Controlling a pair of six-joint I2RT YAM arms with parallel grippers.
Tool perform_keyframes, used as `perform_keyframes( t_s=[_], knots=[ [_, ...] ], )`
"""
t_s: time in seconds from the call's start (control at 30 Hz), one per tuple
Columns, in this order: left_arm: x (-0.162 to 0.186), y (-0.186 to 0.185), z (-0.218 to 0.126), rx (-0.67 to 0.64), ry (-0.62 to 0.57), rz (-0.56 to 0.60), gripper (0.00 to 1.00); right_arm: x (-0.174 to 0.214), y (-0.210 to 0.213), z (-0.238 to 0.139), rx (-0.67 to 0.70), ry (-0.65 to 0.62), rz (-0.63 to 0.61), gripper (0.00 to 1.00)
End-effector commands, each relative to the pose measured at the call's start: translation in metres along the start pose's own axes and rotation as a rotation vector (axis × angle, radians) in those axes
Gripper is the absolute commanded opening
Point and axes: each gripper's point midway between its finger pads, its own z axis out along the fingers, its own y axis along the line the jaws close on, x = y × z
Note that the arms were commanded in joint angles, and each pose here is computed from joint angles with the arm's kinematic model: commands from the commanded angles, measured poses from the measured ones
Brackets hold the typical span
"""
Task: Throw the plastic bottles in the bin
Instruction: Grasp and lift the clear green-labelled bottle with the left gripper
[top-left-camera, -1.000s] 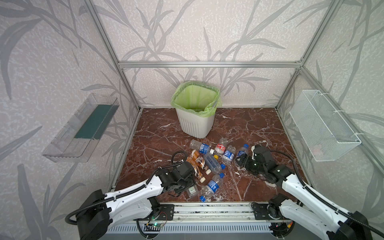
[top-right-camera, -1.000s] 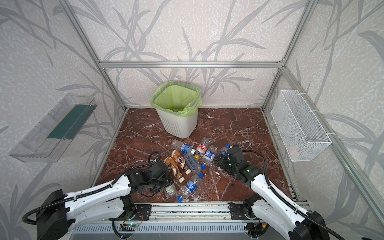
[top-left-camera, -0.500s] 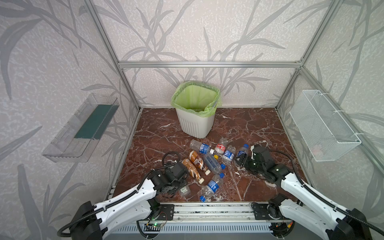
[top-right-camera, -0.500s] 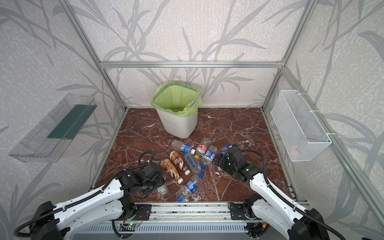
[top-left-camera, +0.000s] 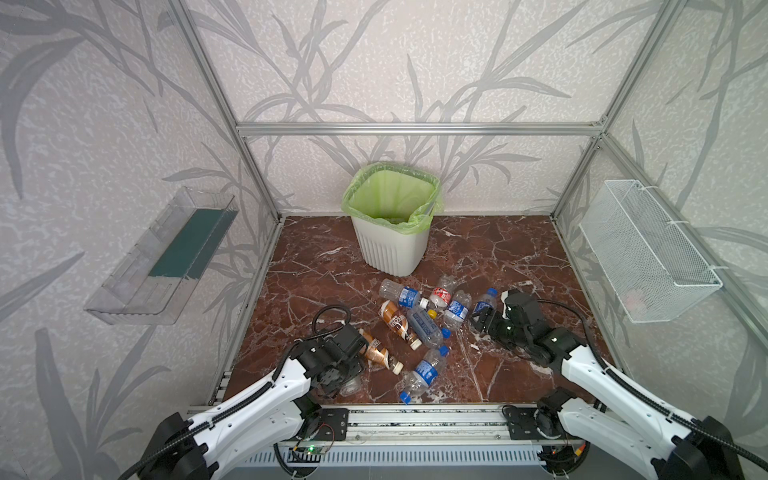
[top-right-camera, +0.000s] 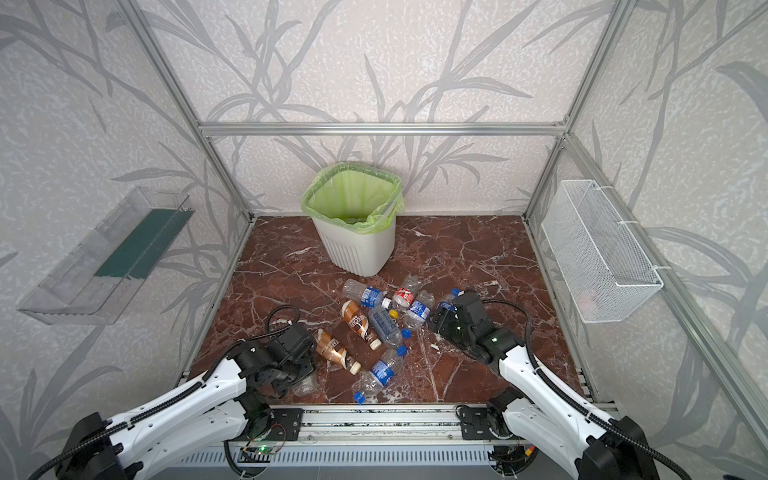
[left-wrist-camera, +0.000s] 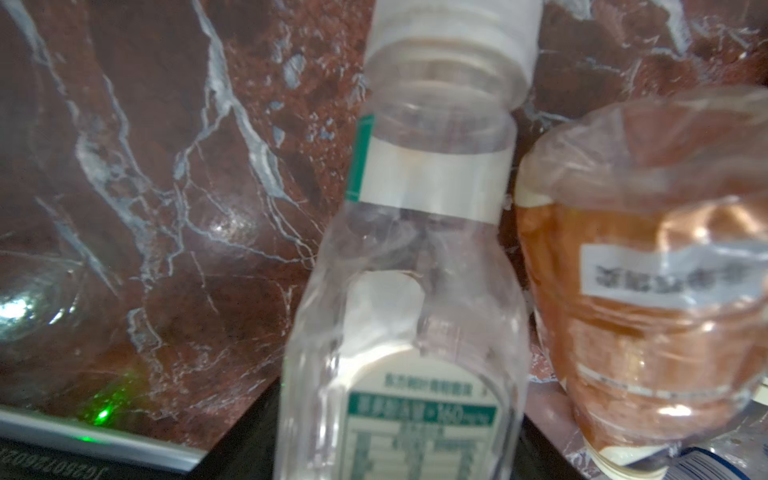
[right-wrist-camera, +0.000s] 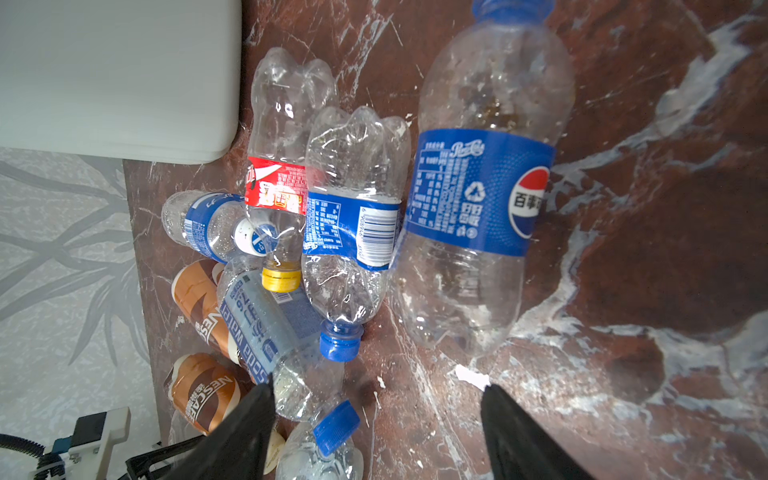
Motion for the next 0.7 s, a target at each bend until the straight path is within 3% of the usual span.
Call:
perform_keyframes(
  t_s=[0.0, 0.27, 0.67],
  knots=[
    [-0.001, 0.014, 0.001, -0.044, -0.015, -0.006, 0.67, -0.001, -0.001, 0.001, 0.001, -0.011, 0.002, 0.78],
    [-0.007, 0.017, -0.009, -0.015, -0.052, -0.033, 0.58, -0.001, -0.001, 0.001, -0.002, -0.012, 0.003, 0.78],
    [-0.018, 0.021, -0.033, 0.015, -0.111, -0.06, 0.56, -0.002, 0.001, 0.001, -0.003, -0.01, 0.0, 0.78]
  ],
)
